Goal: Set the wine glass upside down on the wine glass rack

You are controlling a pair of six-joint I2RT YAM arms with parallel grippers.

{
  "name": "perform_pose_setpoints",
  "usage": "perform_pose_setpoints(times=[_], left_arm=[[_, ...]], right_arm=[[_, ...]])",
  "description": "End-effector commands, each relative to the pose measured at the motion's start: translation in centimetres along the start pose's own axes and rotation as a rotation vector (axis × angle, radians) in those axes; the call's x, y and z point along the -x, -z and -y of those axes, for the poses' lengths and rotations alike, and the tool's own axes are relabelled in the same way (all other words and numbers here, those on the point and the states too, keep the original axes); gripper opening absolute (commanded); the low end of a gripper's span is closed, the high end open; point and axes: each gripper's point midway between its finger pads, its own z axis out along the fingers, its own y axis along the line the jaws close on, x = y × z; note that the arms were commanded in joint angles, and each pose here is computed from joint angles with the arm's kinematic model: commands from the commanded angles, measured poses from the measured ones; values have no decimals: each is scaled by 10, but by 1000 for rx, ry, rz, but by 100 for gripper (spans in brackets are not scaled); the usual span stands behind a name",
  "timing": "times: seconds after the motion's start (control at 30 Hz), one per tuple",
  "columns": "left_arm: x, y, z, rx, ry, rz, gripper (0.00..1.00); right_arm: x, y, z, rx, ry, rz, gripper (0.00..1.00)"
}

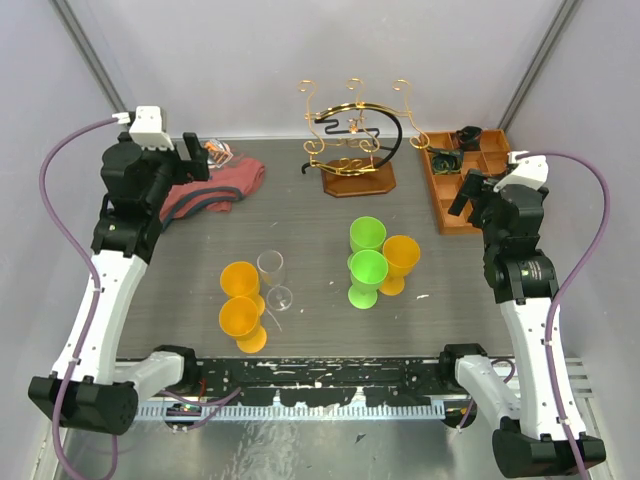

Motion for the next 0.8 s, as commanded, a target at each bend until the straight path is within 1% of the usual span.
perform_pose_setpoints(times=[0.0,0.07,0.13,0.17,0.23,0.27,0.33,0.43,0.53,0.67,0.77], left_arm=[[16,7,-5,22,-6,125,98],[14,9,-6,24,-17,147,98],[6,8,-1,-8,-58,96,98],[-1,7,1,-26,-76,52,98],[-11,3,9,-77,-99,-11,98],[-14,1,13,-101,-104,-20,98],[-16,-1,18,-132,-100,-13,98],[-16,-2,23,-152,-65,9,98],[-17,-7,32,-193,-37,-15,98],[-9,-16,42,-238,17,9,98],[-4,-23,49,-267,35,27,98]], right_arm=[[29,9,6,-32,-32,99,100],[31,12,5,-21,-10,102,100],[31,16,-3,43,50,99,100],[32,18,-10,83,65,110,100],[37,20,-16,121,52,137,100],[39,21,-20,139,50,141,100],[42,18,-26,162,45,126,100],[46,7,-34,178,42,68,100],[61,-7,-50,224,30,46,100],[89,-27,-78,308,-22,52,100],[103,-45,-98,378,-62,64,100]])
